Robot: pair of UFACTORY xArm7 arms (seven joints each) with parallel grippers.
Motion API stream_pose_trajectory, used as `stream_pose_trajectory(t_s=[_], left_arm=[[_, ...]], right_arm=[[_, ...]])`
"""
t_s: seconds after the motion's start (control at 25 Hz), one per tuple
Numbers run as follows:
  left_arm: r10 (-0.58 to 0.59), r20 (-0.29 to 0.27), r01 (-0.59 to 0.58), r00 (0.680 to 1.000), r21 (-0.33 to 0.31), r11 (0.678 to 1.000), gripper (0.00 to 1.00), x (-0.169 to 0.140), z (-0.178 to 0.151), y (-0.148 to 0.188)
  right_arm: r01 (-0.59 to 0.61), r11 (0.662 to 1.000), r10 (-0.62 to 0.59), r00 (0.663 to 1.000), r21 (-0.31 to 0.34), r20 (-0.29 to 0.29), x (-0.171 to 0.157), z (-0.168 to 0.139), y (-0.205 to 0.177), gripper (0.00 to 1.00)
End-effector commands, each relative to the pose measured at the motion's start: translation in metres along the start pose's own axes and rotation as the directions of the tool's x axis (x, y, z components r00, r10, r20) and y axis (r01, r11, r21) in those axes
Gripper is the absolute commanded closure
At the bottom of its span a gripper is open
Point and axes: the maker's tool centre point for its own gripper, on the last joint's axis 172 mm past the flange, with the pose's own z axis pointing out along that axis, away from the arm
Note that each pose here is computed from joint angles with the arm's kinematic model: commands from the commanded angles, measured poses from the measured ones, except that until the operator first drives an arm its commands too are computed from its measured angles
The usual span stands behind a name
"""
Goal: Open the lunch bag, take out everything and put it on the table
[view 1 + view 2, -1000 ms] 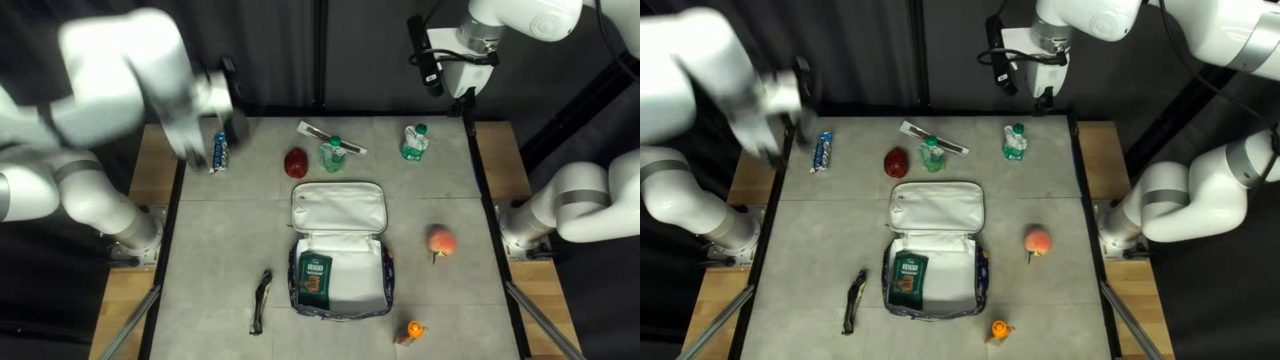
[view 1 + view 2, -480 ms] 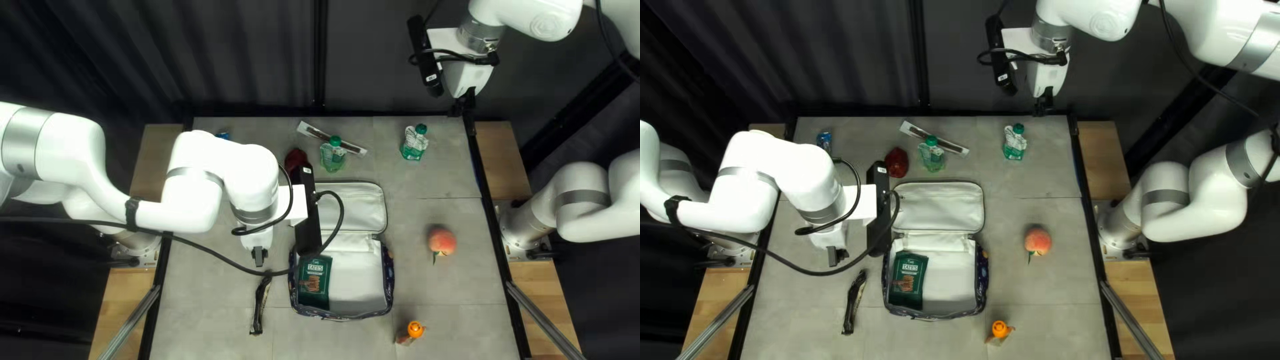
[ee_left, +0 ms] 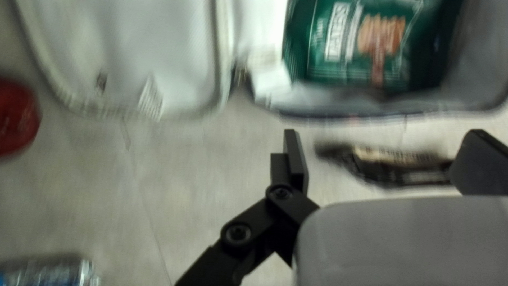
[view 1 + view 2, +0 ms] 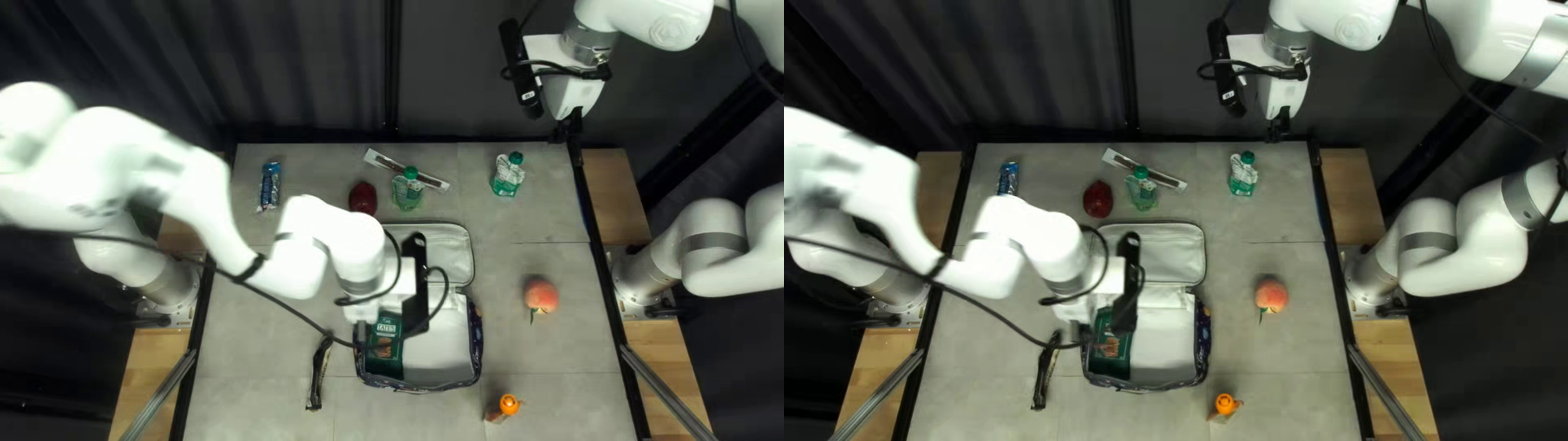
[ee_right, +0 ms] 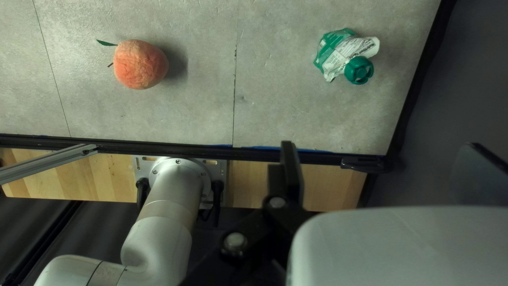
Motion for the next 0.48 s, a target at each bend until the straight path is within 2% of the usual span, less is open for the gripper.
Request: stream_pose_trajectory(t_s=[0.04, 0.2, 0.48], left_arm=[[0.069, -0.012, -0.069, 0.998, -0.004, 0.998, 0.0, 0.015, 0.027, 0.016], [0.148, -0.004, -0.148, 0.989, 0.026, 0.989, 0.0, 0.01, 0.034, 0.026], [0.314, 0.038, -0.316, 0.949, 0.091, 0.944, 0.0, -0.001, 0.045, 0.03]], right_arm=[[0.0, 1.0, 0.0, 1.0, 0.0, 0.0, 0.0, 0.0, 0.0, 0.0], [0.0, 1.0, 0.0, 1.0, 0.0, 0.0, 0.0, 0.0, 0.0, 0.0], [0.0, 1.0, 0.0, 1.0, 0.0, 0.0, 0.0, 0.0, 0.0, 0.0]])
